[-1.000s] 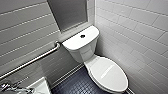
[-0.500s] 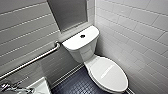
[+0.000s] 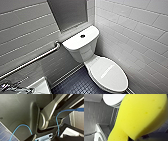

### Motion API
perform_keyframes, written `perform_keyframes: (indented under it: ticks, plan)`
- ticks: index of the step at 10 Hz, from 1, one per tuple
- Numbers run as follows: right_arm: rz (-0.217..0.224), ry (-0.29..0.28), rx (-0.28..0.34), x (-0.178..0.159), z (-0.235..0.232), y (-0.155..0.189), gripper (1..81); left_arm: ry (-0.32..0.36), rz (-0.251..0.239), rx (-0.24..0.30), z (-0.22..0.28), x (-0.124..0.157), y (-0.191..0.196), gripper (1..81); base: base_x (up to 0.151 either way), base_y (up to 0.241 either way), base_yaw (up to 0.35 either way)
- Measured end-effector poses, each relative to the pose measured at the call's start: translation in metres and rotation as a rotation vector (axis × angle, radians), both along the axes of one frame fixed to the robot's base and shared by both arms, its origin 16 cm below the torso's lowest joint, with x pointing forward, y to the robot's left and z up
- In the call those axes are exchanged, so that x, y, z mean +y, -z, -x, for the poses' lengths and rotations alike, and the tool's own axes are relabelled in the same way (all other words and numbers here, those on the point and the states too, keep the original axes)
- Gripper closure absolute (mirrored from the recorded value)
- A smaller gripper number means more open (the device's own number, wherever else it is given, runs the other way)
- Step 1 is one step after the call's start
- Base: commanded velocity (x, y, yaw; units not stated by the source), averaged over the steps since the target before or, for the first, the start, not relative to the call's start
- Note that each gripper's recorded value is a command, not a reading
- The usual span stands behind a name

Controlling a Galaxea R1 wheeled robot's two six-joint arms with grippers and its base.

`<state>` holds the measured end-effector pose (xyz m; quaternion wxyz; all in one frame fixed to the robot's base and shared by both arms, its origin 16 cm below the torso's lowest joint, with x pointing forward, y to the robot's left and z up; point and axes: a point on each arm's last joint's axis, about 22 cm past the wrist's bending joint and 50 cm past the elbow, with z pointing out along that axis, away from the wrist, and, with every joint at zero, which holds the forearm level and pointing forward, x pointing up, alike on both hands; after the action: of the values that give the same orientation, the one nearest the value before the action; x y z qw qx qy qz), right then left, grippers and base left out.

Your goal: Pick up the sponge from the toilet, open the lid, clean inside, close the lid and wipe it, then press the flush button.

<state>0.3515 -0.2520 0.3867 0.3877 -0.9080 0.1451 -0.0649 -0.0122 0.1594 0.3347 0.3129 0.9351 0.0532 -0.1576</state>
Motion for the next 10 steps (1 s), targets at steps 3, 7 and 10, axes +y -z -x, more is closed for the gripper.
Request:
perform_keyframes:
  ticks: [3,7,10]
  plan:
    - [-0.031,-0.05,-0.072,0.026,-0.089,-0.01,81.1,0.002,-0.008,-0.001,0.001,-0.008,0.009,1.0,0.0,0.0,0.0]
    - [-0.039,-0.131,-0.156,0.054,-0.201,-0.034,81.1,0.011,-0.032,0.004,0.005,-0.008,0.02,1.0,0.0,0.0,0.0]
    - [-0.006,-0.199,-0.186,0.063,-0.264,-0.047,81.1,0.014,-0.035,0.007,0.006,-0.012,0.022,1.0,0.0,0.0,0.0]
